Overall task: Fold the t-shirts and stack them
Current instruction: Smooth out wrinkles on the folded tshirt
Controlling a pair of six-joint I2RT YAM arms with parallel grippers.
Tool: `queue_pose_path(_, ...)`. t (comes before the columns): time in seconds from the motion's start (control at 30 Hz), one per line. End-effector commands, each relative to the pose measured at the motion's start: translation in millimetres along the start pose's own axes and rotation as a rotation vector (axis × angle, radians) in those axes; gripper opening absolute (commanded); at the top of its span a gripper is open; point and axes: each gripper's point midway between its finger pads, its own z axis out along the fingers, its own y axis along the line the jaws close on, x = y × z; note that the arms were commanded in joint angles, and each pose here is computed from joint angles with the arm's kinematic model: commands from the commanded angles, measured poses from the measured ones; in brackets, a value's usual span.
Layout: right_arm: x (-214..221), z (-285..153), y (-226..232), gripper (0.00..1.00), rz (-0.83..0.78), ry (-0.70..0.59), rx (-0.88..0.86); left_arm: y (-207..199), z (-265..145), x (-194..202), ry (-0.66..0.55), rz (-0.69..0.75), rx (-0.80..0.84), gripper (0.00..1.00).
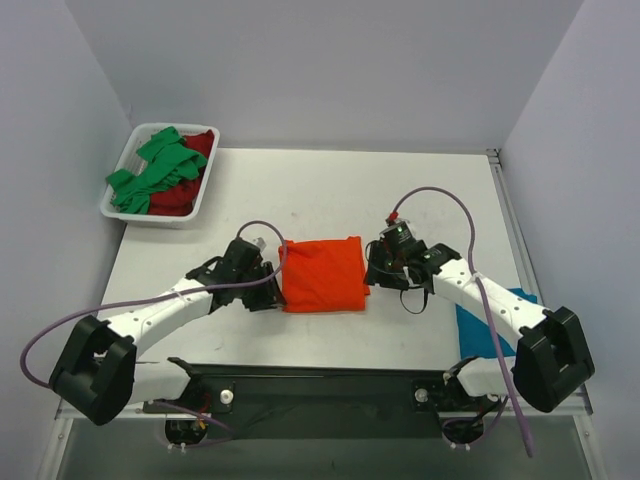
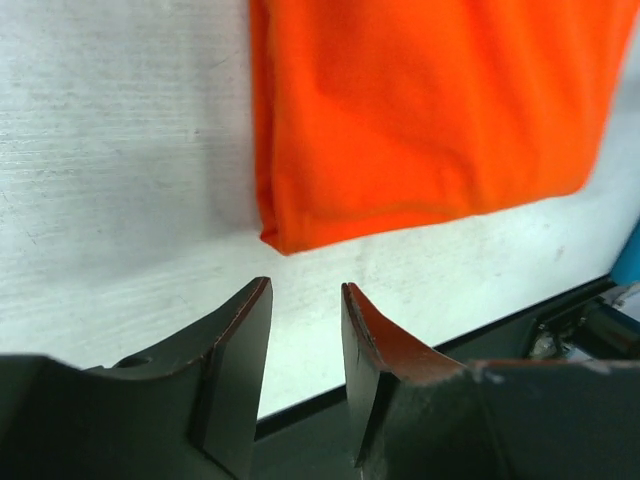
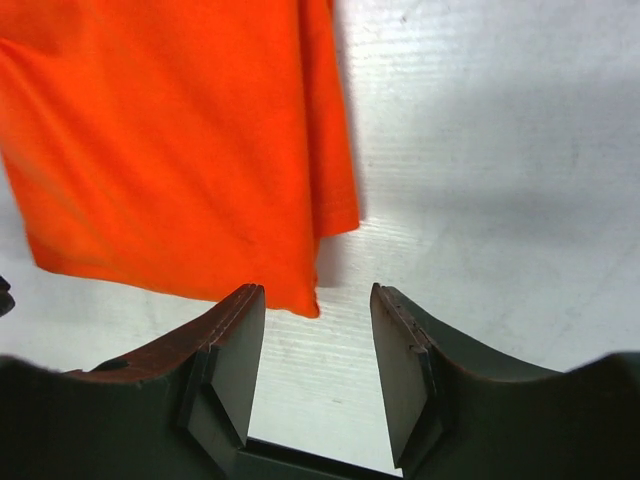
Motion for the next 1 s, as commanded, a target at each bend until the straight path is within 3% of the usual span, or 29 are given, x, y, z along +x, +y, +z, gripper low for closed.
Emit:
queue_pose_path(0.0, -27, -21, 22, 0.47, -0.028, -0.075, -0.044, -41, -34, -42, -0.12, 0.049, 0.08, 0.44)
queue_pose_path(0.23, -24, -1, 85, 0.45, -0.1, -0.074, -0.089, -83, -8, -107, -0.157, 0.045, 0.129, 0.31)
queue_pose_path(0.43, -16, 40, 113, 0.45, -0.118, -0.058, -0.129, -67, 48, -139, -0.131, 0.016, 0.075, 0.21)
queue_pose_path(0.7, 46, 84, 78, 0.45, -0.131, 0.118, -0.024, -33, 82, -183, -0.132, -0.035, 0.044, 0.19)
queue_pose_path(0.97, 61, 81, 65, 0.45, -0.118, 0.144, -0.016, -34, 88, -203, -0.134, -0.044, 0.057, 0.19)
